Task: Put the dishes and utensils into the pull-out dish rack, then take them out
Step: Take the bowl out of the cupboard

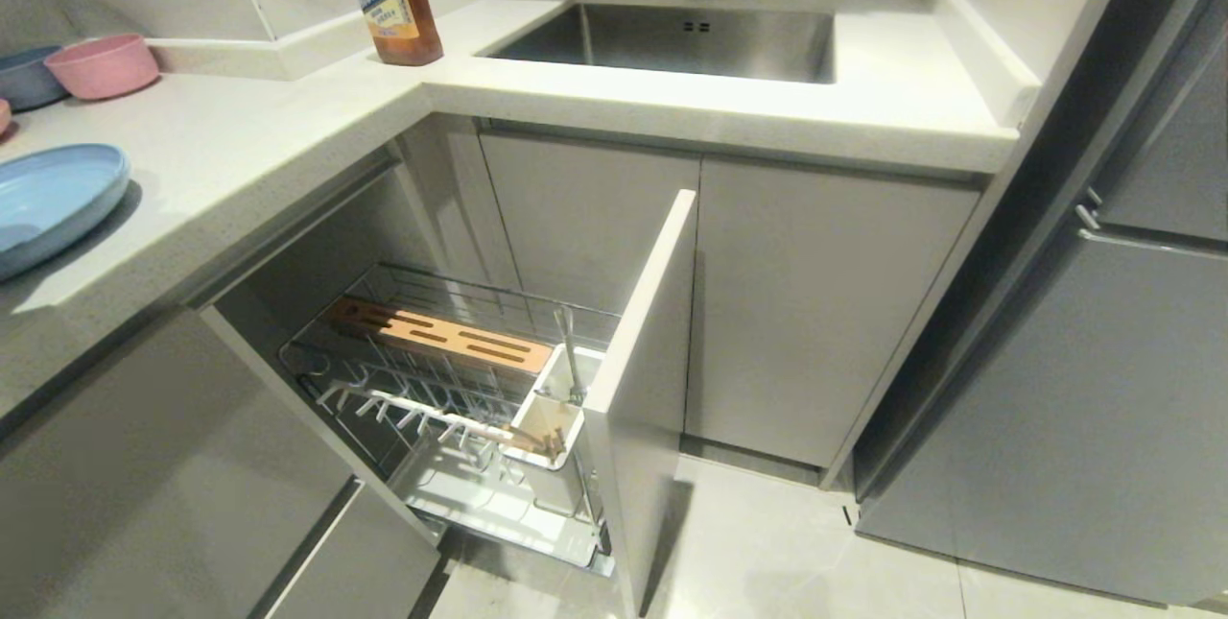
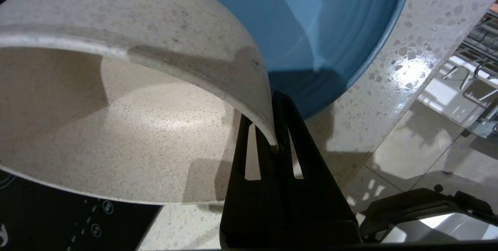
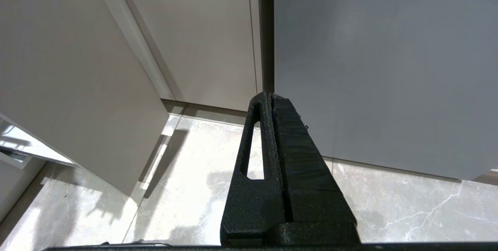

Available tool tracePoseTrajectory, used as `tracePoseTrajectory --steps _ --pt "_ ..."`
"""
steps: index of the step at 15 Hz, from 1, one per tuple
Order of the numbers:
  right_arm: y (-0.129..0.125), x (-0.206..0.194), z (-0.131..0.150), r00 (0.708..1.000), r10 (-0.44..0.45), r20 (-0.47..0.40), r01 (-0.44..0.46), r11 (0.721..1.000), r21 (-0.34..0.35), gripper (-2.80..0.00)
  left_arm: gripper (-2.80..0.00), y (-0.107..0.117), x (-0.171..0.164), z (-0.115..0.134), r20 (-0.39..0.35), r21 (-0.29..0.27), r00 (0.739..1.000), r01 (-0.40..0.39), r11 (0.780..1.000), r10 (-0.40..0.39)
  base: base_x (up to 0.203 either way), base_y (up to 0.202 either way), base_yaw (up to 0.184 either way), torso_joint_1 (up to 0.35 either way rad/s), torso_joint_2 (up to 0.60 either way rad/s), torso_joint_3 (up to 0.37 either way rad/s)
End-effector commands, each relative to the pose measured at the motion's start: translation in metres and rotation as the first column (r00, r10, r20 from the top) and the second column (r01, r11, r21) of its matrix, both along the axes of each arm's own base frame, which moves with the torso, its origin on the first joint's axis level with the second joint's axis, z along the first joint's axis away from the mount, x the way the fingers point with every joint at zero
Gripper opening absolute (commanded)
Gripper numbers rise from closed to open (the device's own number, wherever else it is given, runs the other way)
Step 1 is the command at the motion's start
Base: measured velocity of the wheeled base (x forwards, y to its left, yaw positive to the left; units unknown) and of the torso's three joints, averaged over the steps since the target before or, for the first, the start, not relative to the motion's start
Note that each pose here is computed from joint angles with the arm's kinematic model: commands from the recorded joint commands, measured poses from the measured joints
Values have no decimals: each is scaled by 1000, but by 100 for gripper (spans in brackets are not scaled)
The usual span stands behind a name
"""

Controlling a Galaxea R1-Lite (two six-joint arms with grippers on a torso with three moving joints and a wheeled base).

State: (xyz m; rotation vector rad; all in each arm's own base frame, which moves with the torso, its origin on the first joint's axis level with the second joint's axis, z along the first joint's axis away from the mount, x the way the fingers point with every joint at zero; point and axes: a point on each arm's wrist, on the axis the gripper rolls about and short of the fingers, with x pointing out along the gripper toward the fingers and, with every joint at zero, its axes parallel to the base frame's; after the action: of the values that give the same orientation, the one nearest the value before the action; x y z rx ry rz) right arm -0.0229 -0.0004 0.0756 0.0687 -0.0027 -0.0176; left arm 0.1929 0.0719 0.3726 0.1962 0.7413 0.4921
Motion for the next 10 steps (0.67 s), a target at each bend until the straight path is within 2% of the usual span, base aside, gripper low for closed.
tracePoseTrajectory --steps 1,7,8,10 --pt "0 0 0 1000 1 -1 -1 1000 0 -280 -280 3 8 -6 -31 -11 1000 -1 1000 1 0 0 0 0 0 0" --pt "0 0 0 1000 0 -1 0 1000 0 -280 -280 5 13 -8 -34 -16 999 -6 1000 5 0 0 0 0 0 0" --pt "0 0 0 1000 -1 -1 1 1000 0 -280 0 5 13 -8 -33 -17 999 -7 1000 6 0 0 0 0 0 0" --pt "0 0 0 1000 0 -1 0 1000 0 -280 0 5 12 -7 -28 -16 1000 -9 1000 8 0 0 0 0 0 0"
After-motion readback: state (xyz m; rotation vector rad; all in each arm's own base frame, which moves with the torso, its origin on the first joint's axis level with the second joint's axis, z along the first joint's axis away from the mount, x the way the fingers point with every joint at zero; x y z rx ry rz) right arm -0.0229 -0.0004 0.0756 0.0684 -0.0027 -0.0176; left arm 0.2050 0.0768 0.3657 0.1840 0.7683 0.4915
